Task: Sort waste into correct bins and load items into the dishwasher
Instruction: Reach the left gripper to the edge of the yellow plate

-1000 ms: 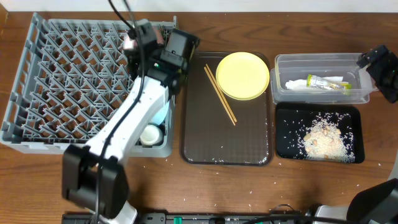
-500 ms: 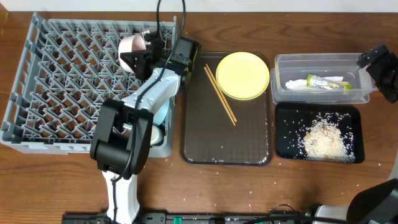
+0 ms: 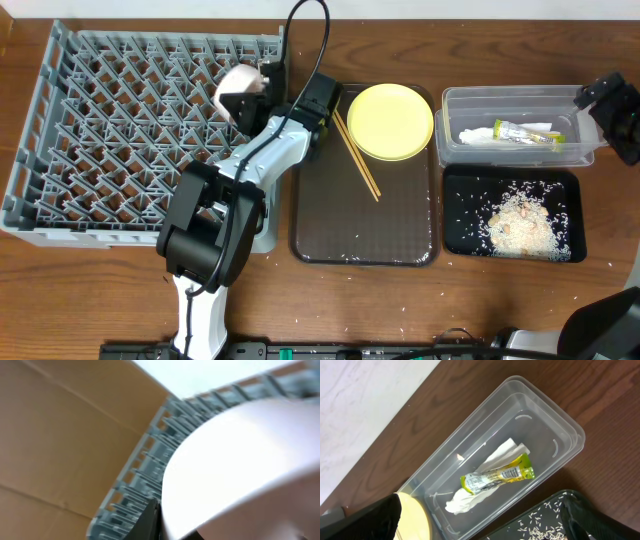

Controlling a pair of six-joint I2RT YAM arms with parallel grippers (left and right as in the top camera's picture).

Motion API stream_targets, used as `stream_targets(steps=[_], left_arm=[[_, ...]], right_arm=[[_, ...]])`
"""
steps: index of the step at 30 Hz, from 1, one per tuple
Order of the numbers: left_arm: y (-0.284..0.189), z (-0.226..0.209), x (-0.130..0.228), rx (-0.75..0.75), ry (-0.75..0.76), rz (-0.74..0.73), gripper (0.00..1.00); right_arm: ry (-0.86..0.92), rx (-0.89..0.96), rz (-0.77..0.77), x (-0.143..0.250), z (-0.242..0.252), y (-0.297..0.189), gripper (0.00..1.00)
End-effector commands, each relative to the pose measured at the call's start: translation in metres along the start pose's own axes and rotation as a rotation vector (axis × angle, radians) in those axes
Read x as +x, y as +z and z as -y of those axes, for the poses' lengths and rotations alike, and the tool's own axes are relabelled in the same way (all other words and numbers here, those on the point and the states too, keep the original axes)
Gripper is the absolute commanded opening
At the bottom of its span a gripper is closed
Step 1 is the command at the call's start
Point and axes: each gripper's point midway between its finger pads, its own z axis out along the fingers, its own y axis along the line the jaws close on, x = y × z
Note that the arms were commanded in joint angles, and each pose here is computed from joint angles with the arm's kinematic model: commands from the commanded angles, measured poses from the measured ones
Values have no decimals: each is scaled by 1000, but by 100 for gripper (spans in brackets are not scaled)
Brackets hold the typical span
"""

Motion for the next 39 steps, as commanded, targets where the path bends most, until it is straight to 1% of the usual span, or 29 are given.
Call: stream_targets(steps=[1,3,5,6,9,13,16,17,18,19,23,25,27,29,31,36,39], left_arm=[[3,22,16,125,32,-59,17],[2,26,20,154,46,-73,37],[0,31,22,193,51,-87,48],[-3,37,23,243,73,-99,52],[-12,45,23,371,81,-133,57],[-33,48,15,566,29,-170,62],[-52,43,2,712,-32,-177,65],[-61,41,-3,774,-55,-178,66],[-79,37,-14,892,-111,-183,67],[-87,35,-18,937,-156,-197,69],[-123,35,-28,1135,-386,-341,70],[-139,42,-25,1206,-489,-462,70],[-150,54,-19,1240,-543,-558,70],[-164,76,-7,1254,-566,-650,70],[-176,93,-1,1268,-551,-671,70],[-216,132,10,1341,-479,-649,68],[-236,154,17,1367,-461,-636,61]], right_arm=[[6,-2,5,-2,-1,-1,99],[6,-2,5,-2,-1,-1,99],[6,-2,5,-2,-1,-1,99],[6,-2,4,-2,-1,-1,99],[6,-2,5,-2,-1,-1,99],[6,-2,4,-2,-1,-1,99],[6,-2,5,-2,-1,-1,99],[6,-2,5,-2,-1,-1,99],[6,-2,5,-2,-1,-1,99],[6,-2,5,-2,-1,-1,99],[6,-2,5,-2,-1,-1,99],[6,-2,5,-2,-1,-1,99],[6,-2,5,-2,-1,-1,99],[6,-2,5,-2,-1,-1,99],[6,-2,5,-2,-1,-1,99],[6,-2,4,-2,-1,-1,99],[6,-2,5,-2,-1,-1,99]])
